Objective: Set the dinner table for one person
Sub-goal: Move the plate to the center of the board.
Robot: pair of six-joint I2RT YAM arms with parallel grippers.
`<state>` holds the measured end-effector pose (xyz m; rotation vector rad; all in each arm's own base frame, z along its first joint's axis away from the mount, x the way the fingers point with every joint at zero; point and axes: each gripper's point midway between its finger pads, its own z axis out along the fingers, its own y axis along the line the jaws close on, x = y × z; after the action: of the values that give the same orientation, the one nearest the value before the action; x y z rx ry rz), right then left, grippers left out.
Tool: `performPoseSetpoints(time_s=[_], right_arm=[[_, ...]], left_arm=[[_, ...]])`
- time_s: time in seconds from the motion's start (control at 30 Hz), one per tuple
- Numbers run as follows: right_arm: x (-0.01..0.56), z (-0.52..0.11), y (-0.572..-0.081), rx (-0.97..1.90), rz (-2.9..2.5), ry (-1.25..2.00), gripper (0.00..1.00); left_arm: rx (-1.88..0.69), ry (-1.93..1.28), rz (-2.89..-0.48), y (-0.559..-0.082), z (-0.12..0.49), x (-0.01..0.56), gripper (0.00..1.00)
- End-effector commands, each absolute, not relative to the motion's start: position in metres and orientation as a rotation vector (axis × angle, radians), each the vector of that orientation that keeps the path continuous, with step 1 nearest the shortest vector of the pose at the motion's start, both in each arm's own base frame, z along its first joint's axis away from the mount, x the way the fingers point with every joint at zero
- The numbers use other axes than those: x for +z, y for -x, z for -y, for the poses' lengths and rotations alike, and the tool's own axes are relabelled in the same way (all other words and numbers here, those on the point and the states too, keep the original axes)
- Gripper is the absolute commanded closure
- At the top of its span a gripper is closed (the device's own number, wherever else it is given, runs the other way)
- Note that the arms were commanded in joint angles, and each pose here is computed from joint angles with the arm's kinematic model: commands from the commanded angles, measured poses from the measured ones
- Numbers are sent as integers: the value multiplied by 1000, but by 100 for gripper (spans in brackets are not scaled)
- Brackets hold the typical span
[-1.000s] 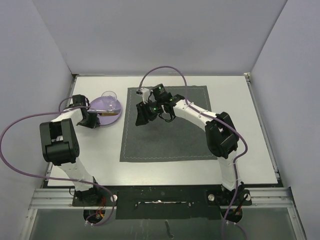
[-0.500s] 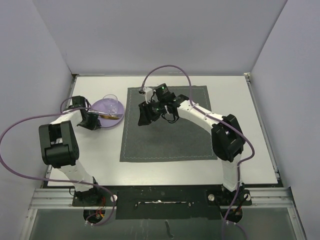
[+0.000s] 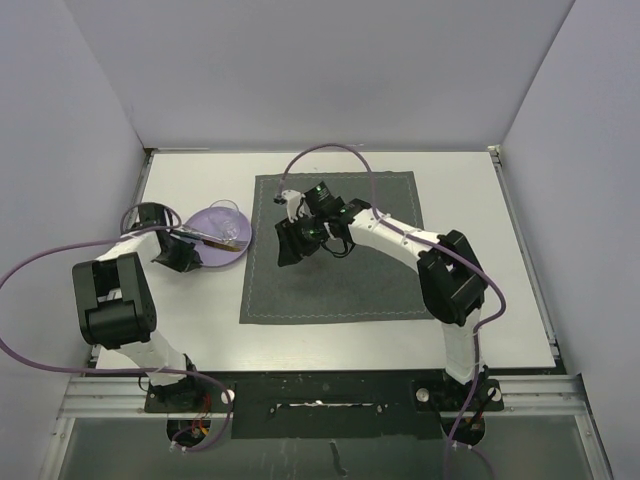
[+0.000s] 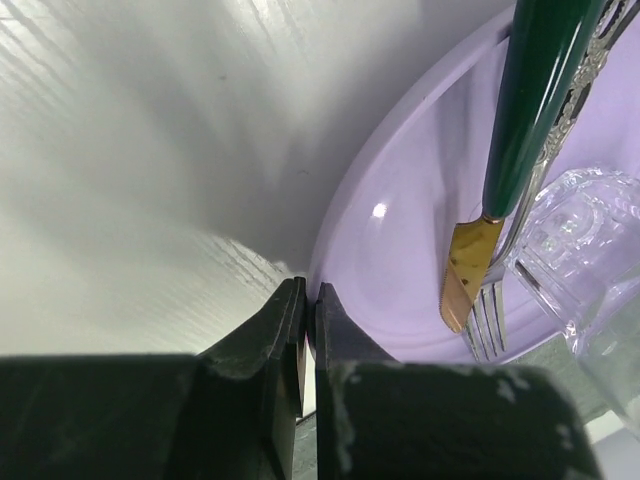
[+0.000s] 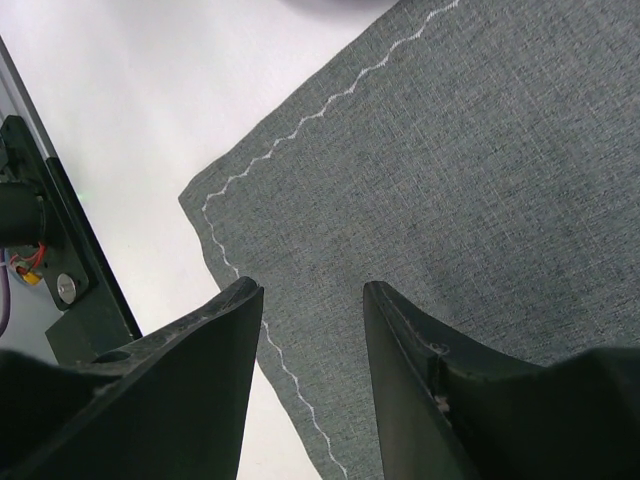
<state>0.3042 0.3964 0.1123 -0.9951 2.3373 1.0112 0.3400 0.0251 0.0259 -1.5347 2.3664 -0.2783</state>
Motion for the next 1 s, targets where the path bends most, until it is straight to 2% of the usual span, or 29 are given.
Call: performPoseSetpoints(time_s=[0.0,0.3,0.57,0.73,0.97], right_arm=[[141,-394,-303,985,-2267,1000,55],[128,-391,-306,934,-2303,997,55],[108,-422,-355,865,-2304,1042,54],[102,-449,-382,888,-2283,1046,59],[92,-468,-398,959,-2265,1012,60]], left_arm=[[-419,1429,-2307,-355,-17,40,100],[-468,1367,-2307,-353,-12,51,100],[-421,1352,-2309,-347,-24,56,100],[-416,1352,-2321,-347,-25,51,100],[-431,1330,-2338,-352,-26,48,100]])
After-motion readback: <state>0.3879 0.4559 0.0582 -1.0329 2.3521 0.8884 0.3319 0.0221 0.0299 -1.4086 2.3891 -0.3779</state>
